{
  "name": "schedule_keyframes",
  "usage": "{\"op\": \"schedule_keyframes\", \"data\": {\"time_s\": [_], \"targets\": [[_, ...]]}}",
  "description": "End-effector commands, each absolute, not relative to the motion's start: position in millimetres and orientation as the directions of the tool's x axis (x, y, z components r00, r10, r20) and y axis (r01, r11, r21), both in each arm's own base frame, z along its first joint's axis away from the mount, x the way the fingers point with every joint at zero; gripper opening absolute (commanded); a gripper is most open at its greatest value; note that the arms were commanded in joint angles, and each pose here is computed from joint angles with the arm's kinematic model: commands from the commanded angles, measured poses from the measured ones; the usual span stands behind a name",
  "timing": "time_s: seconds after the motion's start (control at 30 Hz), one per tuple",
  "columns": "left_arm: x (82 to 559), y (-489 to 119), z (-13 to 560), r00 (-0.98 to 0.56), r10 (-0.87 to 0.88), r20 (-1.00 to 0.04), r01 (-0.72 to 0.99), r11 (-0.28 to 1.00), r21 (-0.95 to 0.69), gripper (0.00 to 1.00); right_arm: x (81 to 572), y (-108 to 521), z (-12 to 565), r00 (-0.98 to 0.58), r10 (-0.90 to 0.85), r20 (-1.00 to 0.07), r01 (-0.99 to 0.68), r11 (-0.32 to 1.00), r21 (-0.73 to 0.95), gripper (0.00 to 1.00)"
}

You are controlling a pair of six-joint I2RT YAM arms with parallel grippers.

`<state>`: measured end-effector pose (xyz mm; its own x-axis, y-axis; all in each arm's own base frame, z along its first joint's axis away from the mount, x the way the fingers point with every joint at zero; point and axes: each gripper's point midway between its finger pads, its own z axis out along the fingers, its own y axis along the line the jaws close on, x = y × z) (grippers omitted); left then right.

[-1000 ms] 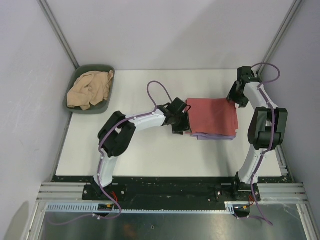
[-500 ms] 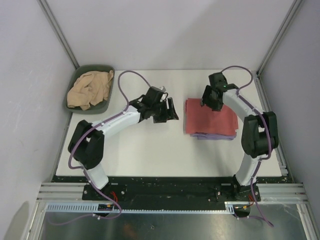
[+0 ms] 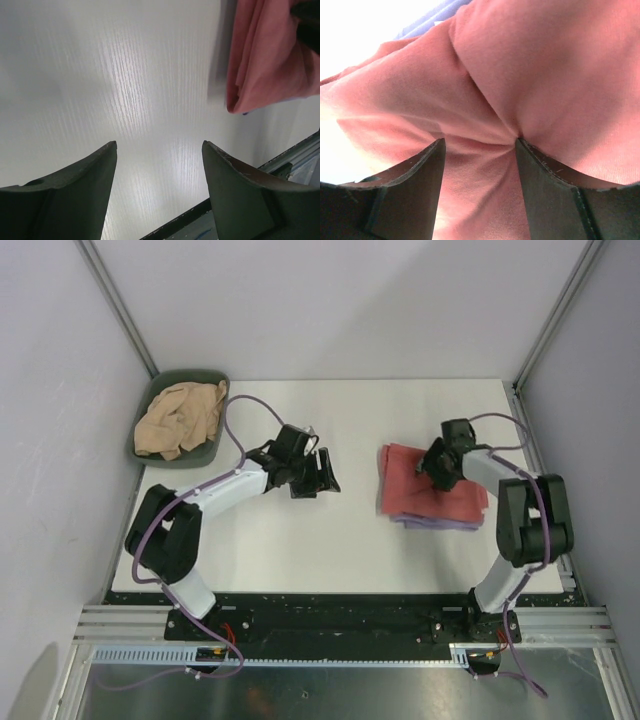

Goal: Fold and stack the t-shirts
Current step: Put the neatly folded tshirt into the corner of the board with the right arm

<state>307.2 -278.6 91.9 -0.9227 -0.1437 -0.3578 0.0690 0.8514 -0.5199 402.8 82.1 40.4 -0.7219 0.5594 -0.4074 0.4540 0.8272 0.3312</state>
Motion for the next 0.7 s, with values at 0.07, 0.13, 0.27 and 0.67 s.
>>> {"op": "schedule_keyframes", "data": {"time_s": [0.07, 0.13, 0.27, 0.67], "targets": [[312.0, -278.5, 123.9, -0.893, -0.148, -0.425, 0.133, 0.815, -0.565, 0.73, 321.1, 7.7, 31.7, -0.666, 0.653, -0.36, 0.62, 0.753, 0.221, 0.63], [311.1, -279.7, 125.4, -0.894, -0.147, -0.423, 0.136, 0.81, -0.571, 0.73, 305.8, -9.7, 36.8, -0.642, 0.674, -0.365, 0.647, 0.732, 0.214, 0.63], [309.1, -280.9, 128.8, -0.896, -0.147, -0.419, 0.14, 0.802, -0.581, 0.73, 282.0, -37.6, 49.6, -0.608, 0.695, -0.383, 0.68, 0.705, 0.2, 0.64], [305.6, -275.7, 132.6, -0.889, -0.147, -0.434, 0.149, 0.803, -0.577, 0.74, 294.2, -29.3, 108.0, -0.637, 0.587, -0.499, 0.564, 0.797, 0.217, 0.68]]}}
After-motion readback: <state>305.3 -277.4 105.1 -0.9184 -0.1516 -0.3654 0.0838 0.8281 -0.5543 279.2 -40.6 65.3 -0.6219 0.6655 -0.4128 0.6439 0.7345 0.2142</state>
